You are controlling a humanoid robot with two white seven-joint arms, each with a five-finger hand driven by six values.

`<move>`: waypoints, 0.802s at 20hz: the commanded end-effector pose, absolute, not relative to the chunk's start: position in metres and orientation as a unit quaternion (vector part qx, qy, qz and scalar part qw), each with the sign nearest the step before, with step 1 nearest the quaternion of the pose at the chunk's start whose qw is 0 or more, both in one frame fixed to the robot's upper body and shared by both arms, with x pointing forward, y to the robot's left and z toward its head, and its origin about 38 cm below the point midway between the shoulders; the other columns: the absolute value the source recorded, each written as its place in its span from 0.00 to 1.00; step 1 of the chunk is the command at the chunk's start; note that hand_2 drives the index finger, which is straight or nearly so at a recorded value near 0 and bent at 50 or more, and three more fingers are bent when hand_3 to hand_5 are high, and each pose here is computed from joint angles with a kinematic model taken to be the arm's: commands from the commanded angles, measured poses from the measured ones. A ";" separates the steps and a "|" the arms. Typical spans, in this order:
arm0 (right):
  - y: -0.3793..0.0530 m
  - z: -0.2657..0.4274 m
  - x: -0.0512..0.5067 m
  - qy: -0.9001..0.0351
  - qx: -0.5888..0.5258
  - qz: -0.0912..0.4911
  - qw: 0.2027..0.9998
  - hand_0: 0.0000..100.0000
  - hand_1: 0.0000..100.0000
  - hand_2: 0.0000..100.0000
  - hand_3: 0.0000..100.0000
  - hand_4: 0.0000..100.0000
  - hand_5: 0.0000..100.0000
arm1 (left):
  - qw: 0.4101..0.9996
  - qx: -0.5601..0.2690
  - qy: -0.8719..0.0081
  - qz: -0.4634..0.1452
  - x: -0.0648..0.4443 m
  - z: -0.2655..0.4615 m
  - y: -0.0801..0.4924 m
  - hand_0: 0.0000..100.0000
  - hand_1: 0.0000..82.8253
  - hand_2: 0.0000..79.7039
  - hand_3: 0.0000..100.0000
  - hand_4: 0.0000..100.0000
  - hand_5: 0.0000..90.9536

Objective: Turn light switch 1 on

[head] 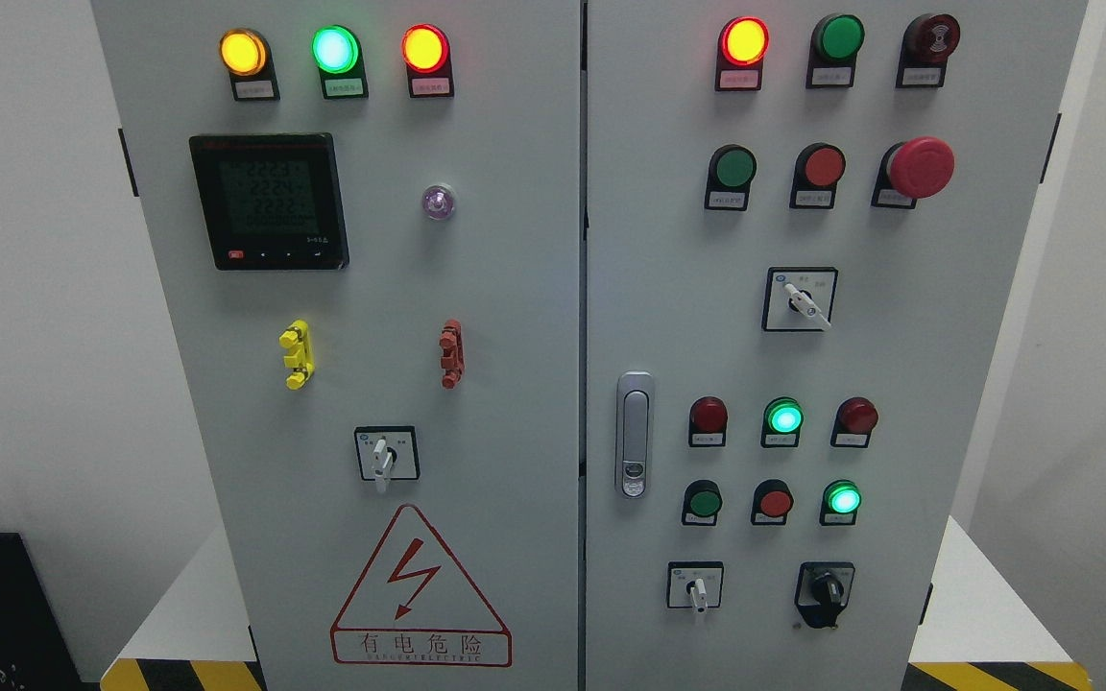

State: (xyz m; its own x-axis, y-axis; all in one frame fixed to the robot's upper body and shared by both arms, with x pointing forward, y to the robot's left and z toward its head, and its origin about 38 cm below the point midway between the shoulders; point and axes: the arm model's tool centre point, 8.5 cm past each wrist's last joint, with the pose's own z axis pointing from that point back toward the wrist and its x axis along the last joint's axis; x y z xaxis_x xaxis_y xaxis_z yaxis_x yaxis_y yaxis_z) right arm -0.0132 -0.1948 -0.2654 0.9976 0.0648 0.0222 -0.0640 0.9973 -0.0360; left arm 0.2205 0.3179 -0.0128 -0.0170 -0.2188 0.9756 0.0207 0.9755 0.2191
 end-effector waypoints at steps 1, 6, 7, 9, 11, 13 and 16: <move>-0.195 -0.265 -0.013 -0.011 -0.018 0.020 1.000 0.00 0.00 0.00 0.00 0.00 0.00 | 0.557 0.057 -0.822 -0.101 0.243 0.104 0.299 0.36 0.23 0.14 0.30 0.45 0.23; -0.195 -0.265 -0.013 -0.011 -0.018 0.020 1.000 0.00 0.00 0.00 0.00 0.00 0.00 | 0.509 0.047 -0.852 -0.112 0.247 0.145 0.283 0.42 0.31 0.20 0.35 0.50 0.32; -0.195 -0.265 -0.013 -0.011 -0.018 0.020 1.000 0.00 0.00 0.00 0.00 0.00 0.00 | 0.509 0.042 -0.852 -0.113 0.253 0.151 0.280 0.44 0.32 0.21 0.36 0.51 0.33; -0.195 -0.265 -0.013 -0.011 -0.018 0.020 1.000 0.00 0.00 0.00 0.00 0.00 0.00 | 0.510 0.036 -0.853 -0.106 0.270 0.163 0.276 0.46 0.34 0.21 0.36 0.51 0.32; -0.195 -0.265 -0.013 -0.011 -0.018 0.020 1.000 0.00 0.00 0.00 0.00 0.00 0.00 | 0.506 0.036 -0.856 -0.102 0.281 0.182 0.275 0.49 0.36 0.22 0.36 0.51 0.32; -0.195 -0.265 -0.013 -0.011 -0.018 0.020 1.000 0.00 0.00 0.00 0.00 0.00 0.00 | 0.499 0.035 -0.860 -0.104 0.285 0.190 0.273 0.52 0.38 0.23 0.36 0.51 0.31; -0.195 -0.265 -0.013 -0.011 -0.018 0.020 1.000 0.00 0.00 0.00 0.00 0.00 0.00 | 0.482 0.037 -0.871 -0.088 0.295 0.202 0.267 0.56 0.39 0.25 0.36 0.51 0.30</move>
